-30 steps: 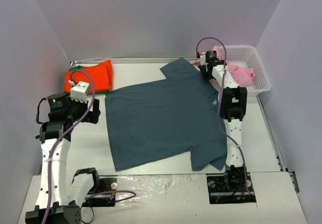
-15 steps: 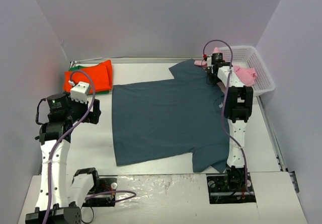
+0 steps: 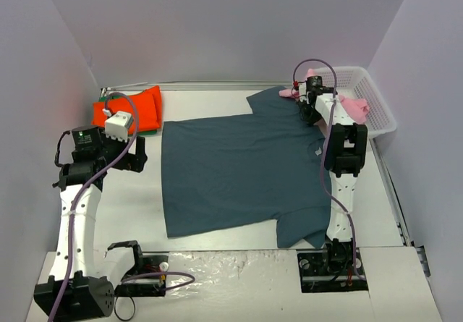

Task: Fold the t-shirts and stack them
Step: Flatten out the tshirt

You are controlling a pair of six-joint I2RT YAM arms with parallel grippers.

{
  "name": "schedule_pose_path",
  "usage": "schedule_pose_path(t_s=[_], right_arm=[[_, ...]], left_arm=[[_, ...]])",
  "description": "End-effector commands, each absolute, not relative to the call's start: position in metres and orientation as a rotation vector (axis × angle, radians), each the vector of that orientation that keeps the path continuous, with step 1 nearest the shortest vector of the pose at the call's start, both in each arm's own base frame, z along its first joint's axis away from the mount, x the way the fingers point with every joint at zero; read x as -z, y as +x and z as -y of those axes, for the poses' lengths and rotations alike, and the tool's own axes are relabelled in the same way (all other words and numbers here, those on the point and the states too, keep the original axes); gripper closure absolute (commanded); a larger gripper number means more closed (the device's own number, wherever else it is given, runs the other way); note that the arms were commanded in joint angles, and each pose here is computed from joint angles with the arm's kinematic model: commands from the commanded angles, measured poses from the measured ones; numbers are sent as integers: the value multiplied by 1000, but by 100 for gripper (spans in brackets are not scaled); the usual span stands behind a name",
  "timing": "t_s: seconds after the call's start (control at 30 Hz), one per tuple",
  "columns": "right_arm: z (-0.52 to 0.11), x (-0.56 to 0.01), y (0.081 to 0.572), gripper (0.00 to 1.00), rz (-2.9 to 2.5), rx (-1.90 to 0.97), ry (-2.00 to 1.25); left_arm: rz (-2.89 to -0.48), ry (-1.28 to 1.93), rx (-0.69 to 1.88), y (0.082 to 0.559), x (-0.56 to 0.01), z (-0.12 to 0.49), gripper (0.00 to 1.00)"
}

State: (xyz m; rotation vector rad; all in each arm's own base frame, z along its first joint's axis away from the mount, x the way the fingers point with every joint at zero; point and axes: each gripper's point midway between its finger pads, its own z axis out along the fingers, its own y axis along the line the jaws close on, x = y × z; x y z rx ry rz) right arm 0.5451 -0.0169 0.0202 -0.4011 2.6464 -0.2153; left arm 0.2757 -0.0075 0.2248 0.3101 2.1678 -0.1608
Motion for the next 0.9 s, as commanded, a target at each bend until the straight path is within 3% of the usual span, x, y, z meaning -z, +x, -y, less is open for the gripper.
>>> schedule_pose_path(t_s=[0.0,0.17,0.33,0.47,0.5,0.57,0.87], right_arm=[[3,-112,558,100,-2487,194,-429],[-16,-167,575,100,-2349,174,-425],[-35,-185,563,100,-2318,143,-470],[-42,-153,531,100,-2413,109,-546],[-42,-147,526,100,-2426,107,-566],[-41,-137,517,100,-2455,109,-578],[-31,-71,496,100,-2604,110,-620]], left_arm=[[-2095,343,145,296,-259,11,6],[-2082,375,112,324,-273,22,6],[-2102,469,202,337,-269,56,6],[-2173,511,229,340,-246,64,0],[-2192,527,247,341,-237,69,9],[-2205,534,262,342,-231,72,12],[-2215,584,271,335,-224,81,13]])
